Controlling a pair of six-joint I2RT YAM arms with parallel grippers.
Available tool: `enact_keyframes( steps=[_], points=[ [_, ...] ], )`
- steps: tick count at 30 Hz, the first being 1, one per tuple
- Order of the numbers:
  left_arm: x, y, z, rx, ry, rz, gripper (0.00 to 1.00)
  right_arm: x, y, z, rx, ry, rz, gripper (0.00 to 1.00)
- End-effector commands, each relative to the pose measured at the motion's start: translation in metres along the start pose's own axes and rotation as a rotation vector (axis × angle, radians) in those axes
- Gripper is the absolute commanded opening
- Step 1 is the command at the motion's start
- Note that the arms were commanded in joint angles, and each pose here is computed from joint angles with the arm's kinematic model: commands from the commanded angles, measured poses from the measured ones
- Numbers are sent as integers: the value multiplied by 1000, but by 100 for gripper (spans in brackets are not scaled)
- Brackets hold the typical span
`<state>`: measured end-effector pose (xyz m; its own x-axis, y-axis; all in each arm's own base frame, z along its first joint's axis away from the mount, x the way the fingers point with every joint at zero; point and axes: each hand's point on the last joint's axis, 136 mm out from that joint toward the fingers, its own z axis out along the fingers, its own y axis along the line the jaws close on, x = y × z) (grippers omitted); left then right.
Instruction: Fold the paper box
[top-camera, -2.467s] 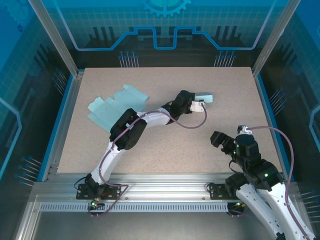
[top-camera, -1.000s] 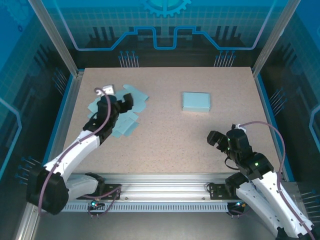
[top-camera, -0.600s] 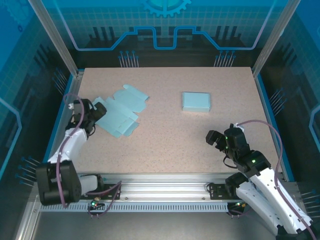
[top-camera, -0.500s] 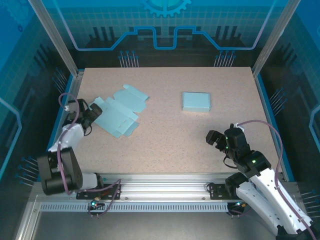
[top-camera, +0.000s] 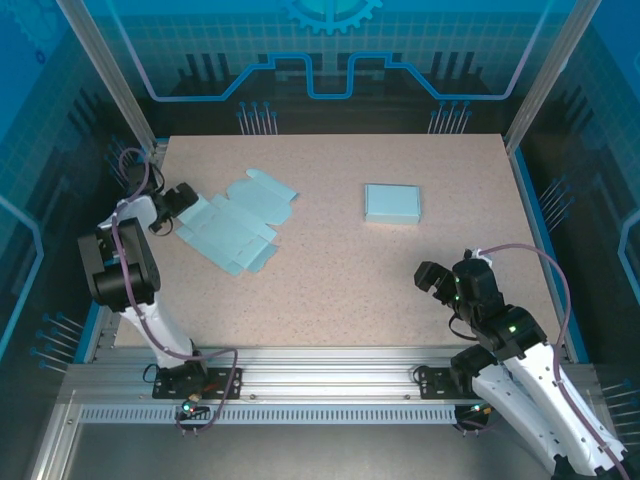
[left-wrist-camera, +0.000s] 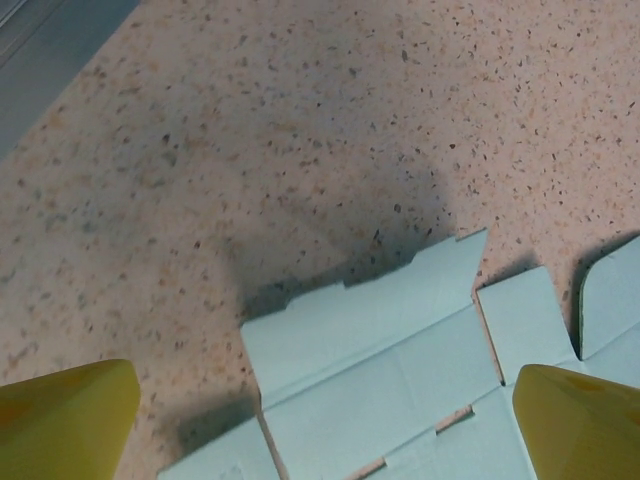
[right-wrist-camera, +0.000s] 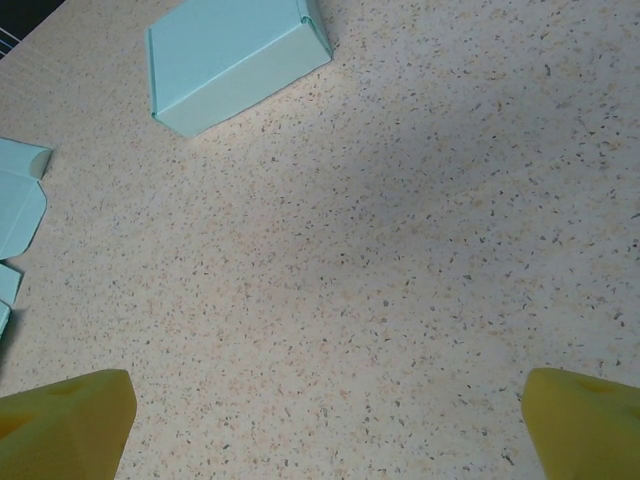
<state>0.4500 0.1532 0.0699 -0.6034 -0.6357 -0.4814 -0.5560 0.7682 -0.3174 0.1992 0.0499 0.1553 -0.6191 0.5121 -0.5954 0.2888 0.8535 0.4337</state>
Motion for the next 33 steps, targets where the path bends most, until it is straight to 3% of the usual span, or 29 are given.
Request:
enact_keyframes(
  steps=[1,10,16,29,33],
  points=[
    [9,1,8,8,100,72,93,2,-7,2,33,3,20,100],
    [21,-11,31,87,247,87,89,0,-1,7,31,11,14,100],
    [26,-25,36,166,287,88,87,0,-1,9,40,20,4,100],
    [50,-46,28,230,328,126,57,2,-5,9,44,13,4,100],
    [54,-56,14,275,303,120,55,3,-6,10,44,13,6,100]
  ],
)
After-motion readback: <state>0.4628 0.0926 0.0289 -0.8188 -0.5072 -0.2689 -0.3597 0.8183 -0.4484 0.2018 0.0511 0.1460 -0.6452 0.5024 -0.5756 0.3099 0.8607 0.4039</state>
